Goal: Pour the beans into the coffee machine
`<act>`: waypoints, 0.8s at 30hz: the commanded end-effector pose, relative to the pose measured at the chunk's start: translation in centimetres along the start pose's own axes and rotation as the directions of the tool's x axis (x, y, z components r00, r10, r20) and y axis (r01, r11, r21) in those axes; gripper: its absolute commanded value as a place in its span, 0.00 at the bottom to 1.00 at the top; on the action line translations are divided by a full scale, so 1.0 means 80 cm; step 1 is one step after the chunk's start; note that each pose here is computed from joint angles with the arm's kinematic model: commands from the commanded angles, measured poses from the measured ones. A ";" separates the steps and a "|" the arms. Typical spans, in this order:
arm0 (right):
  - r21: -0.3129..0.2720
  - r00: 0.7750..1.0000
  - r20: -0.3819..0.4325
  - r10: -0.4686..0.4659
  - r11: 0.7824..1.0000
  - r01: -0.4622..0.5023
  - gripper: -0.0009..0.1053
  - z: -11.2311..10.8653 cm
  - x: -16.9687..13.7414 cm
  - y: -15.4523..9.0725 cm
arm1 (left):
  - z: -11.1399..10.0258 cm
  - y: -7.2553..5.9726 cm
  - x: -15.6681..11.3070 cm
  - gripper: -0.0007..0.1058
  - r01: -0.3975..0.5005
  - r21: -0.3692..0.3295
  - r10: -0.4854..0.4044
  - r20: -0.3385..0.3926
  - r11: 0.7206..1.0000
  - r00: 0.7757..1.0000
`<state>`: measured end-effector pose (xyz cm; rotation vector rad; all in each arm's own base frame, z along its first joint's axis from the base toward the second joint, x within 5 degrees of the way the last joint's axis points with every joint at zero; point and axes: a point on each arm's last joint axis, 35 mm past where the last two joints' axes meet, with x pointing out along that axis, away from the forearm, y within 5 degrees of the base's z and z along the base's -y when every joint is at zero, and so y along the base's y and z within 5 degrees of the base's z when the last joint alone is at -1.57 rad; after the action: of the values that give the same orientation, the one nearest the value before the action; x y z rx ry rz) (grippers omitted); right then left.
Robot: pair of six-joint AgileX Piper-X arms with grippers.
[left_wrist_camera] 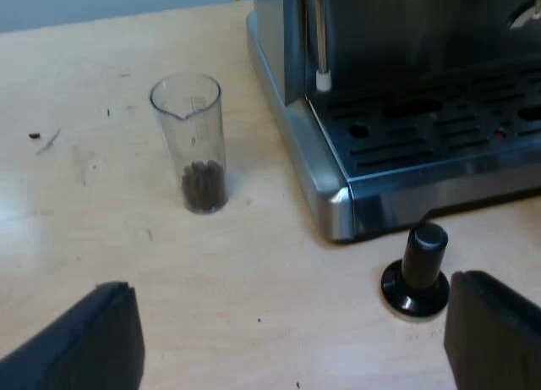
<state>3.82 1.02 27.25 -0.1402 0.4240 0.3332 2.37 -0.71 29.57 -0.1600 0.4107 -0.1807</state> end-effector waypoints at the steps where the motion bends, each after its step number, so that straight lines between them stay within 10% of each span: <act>1: -0.013 0.999 0.037 0.007 1.000 -0.006 0.61 0.012 -0.007 0.000 | 0.007 -0.002 -0.001 0.78 0.011 -0.006 -0.011 0.018 1.000 1.000; 10: -0.111 0.972 0.134 0.194 0.977 -0.180 0.61 0.055 -0.015 0.003 | 0.026 -0.005 -0.009 0.78 0.007 -0.022 -0.007 0.032 1.000 0.999; 24: -0.315 0.907 0.116 0.406 0.881 -0.354 0.61 0.093 0.008 0.011 | 0.065 -0.003 0.026 0.78 0.007 -0.022 -0.007 0.033 1.000 0.999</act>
<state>7.01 3.49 33.03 -0.2907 0.2627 0.7767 6.24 -0.77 33.14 -0.1782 0.3973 -0.1780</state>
